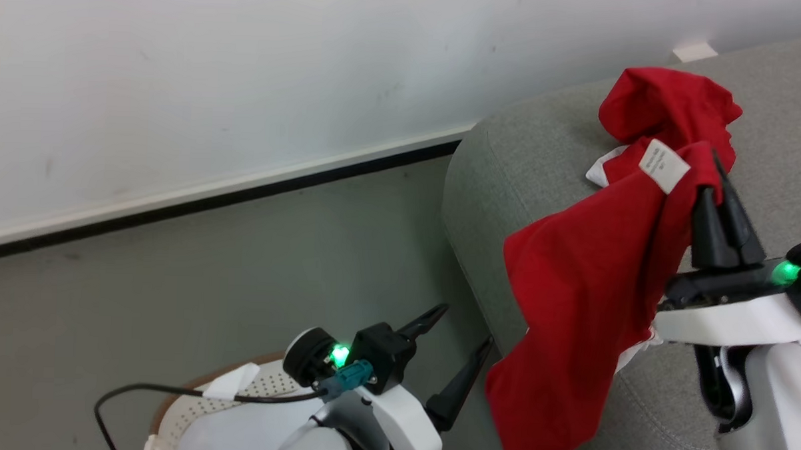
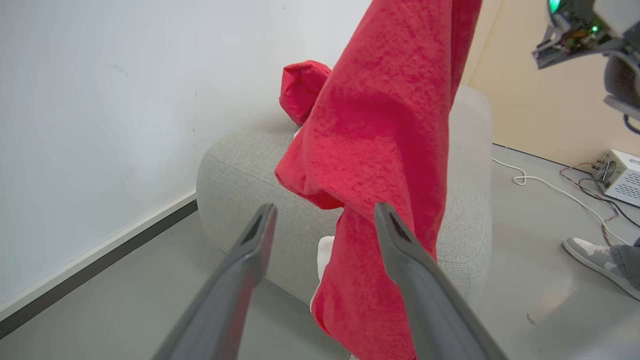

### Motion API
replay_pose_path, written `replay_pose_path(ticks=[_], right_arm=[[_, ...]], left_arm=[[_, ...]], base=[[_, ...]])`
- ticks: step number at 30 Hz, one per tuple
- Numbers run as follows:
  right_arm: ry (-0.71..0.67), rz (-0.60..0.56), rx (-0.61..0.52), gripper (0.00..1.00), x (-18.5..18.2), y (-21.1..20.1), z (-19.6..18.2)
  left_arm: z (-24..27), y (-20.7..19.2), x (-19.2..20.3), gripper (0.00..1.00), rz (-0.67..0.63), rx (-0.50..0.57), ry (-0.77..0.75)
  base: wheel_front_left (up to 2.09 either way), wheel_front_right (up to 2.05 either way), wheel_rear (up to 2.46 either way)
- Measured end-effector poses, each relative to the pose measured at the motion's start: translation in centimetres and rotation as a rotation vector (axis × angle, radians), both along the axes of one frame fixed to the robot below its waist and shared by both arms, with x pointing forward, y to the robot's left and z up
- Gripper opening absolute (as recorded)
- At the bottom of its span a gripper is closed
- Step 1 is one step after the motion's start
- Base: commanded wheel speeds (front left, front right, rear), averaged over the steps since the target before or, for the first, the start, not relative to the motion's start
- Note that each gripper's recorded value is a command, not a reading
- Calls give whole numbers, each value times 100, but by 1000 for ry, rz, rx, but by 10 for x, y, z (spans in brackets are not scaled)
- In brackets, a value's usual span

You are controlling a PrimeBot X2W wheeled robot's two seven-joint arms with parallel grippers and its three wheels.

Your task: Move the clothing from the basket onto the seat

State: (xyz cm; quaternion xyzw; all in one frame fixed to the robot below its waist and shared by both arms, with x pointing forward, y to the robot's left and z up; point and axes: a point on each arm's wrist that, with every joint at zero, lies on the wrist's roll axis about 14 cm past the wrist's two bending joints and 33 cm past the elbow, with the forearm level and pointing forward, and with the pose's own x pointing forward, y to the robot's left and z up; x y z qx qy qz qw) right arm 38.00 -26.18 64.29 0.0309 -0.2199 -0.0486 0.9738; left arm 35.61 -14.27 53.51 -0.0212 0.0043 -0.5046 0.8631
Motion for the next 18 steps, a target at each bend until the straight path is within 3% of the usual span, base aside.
replay_pose_path(ticks=[4,11,18], right_arm=[[-7,-44,-8,0,17,-20,6],[-41,-104,-40,0,78,-56,30],[-84,-217,-72,0,139,-114,83]], left_arm=[[-4,-9,8,100,-37,-11,8],[-23,-12,33,100,-70,-27,40],[-51,-2,60,100,-52,-32,88]], base=[[0,0,0],[0,0,0],[0,0,0]])
